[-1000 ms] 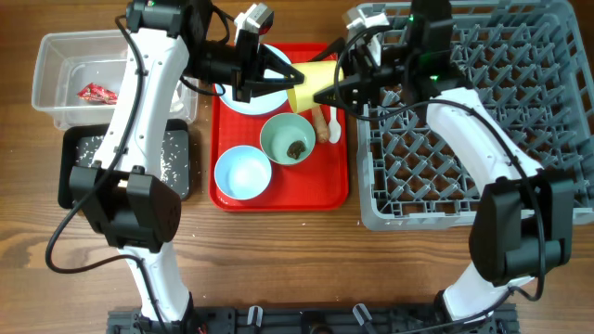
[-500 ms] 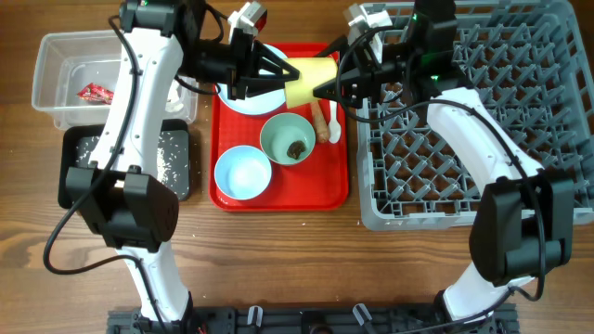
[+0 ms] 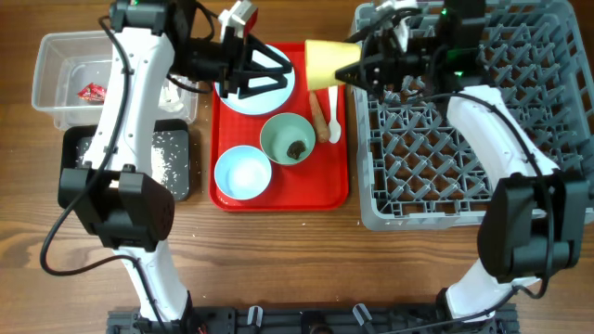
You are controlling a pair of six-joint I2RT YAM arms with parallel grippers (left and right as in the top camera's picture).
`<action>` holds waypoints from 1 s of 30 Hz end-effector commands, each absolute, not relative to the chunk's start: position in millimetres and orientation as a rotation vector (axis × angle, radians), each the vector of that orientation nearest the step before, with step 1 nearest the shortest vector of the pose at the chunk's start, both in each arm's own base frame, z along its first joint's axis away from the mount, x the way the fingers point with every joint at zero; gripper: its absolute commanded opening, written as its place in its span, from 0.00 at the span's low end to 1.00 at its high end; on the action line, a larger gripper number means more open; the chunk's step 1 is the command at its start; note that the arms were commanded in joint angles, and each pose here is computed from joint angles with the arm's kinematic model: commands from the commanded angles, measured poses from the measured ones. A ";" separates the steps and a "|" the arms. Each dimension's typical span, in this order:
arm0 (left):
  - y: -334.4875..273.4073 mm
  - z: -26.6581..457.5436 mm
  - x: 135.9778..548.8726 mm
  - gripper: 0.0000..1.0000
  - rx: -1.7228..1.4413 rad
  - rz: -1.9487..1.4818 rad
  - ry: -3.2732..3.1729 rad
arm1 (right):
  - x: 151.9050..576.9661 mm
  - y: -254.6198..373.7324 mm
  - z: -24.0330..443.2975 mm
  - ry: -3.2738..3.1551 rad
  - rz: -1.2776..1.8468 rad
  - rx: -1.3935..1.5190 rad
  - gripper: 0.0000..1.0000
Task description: Sort waste into correct bins and load items into the dishwasher rack
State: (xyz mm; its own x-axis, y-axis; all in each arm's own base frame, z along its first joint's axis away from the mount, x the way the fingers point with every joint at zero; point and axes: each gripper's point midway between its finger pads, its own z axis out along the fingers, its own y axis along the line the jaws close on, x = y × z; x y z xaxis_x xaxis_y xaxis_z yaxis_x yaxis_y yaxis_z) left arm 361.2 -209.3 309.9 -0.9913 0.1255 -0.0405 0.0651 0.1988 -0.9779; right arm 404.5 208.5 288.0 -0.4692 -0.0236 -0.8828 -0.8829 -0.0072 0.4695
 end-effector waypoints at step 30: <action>-134.4 214.4 404.2 0.50 -0.387 0.900 -3.166 | 271.6 16.2 155.7 3.096 -0.076 0.392 0.55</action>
